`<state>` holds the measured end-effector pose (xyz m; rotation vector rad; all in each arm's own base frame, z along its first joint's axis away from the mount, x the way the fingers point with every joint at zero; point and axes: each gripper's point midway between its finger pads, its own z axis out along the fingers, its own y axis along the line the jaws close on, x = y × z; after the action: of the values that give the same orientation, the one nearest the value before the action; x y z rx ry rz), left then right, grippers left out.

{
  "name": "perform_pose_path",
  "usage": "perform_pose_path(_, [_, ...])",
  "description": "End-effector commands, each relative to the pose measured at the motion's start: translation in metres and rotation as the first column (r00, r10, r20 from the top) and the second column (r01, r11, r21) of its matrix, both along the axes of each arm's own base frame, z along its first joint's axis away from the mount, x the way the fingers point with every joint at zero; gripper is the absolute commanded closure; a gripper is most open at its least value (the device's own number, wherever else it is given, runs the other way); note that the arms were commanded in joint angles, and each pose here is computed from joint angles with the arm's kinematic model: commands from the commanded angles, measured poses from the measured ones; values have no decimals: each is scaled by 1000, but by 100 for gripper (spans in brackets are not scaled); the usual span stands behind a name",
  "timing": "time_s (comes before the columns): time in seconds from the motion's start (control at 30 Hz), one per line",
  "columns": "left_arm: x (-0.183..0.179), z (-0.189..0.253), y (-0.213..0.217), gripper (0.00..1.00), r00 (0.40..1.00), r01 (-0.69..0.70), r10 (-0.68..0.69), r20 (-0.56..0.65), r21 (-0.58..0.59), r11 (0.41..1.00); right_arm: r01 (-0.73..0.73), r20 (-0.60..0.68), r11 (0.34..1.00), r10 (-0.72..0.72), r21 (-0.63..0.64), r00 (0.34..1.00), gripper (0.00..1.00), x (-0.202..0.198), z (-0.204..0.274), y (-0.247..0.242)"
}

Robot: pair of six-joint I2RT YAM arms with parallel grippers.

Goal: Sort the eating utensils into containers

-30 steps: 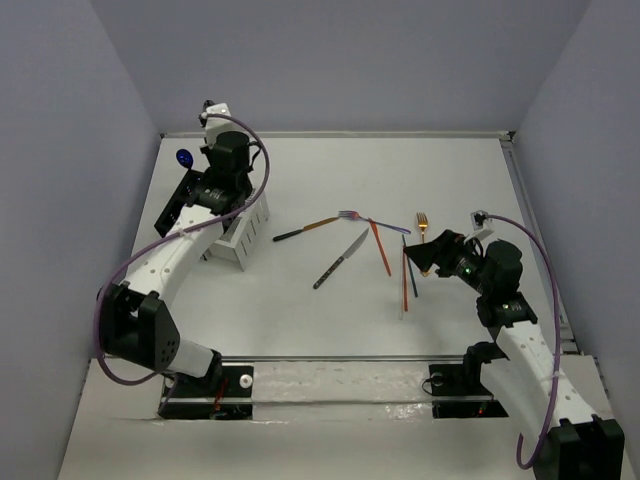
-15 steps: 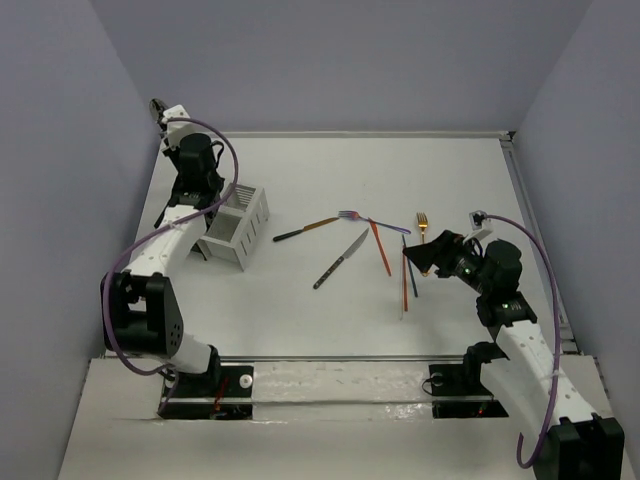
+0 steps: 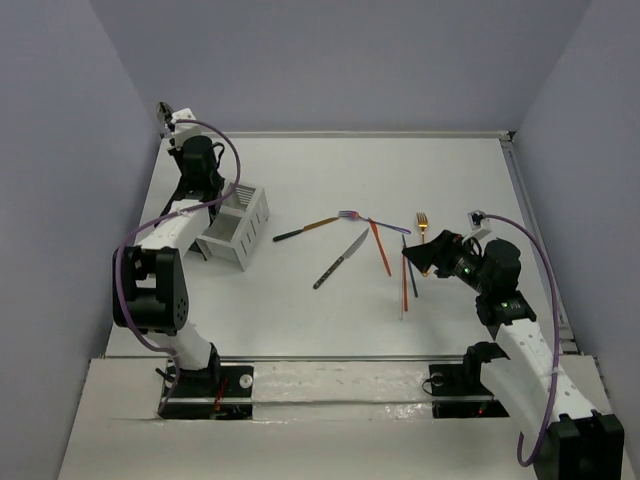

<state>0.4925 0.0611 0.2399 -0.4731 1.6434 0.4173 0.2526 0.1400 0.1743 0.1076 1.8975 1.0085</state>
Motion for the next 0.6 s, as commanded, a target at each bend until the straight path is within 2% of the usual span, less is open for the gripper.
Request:
perform_pose_path(0.0, [7, 23, 1, 100, 994, 11, -11, 110, 7, 1000, -21, 58, 1000, 21, 5, 998, 11, 1, 10, 4])
perform_pose_path(0.1, [9, 17, 3, 100, 996, 8, -12, 84, 46, 999, -18, 59, 1000, 18, 5, 998, 11, 1, 11, 4])
perform_pose_path(0.57, [10, -17, 5, 100, 999, 2, -4, 40, 61, 998, -17, 61, 1000, 17, 2, 998, 11, 2, 10, 3])
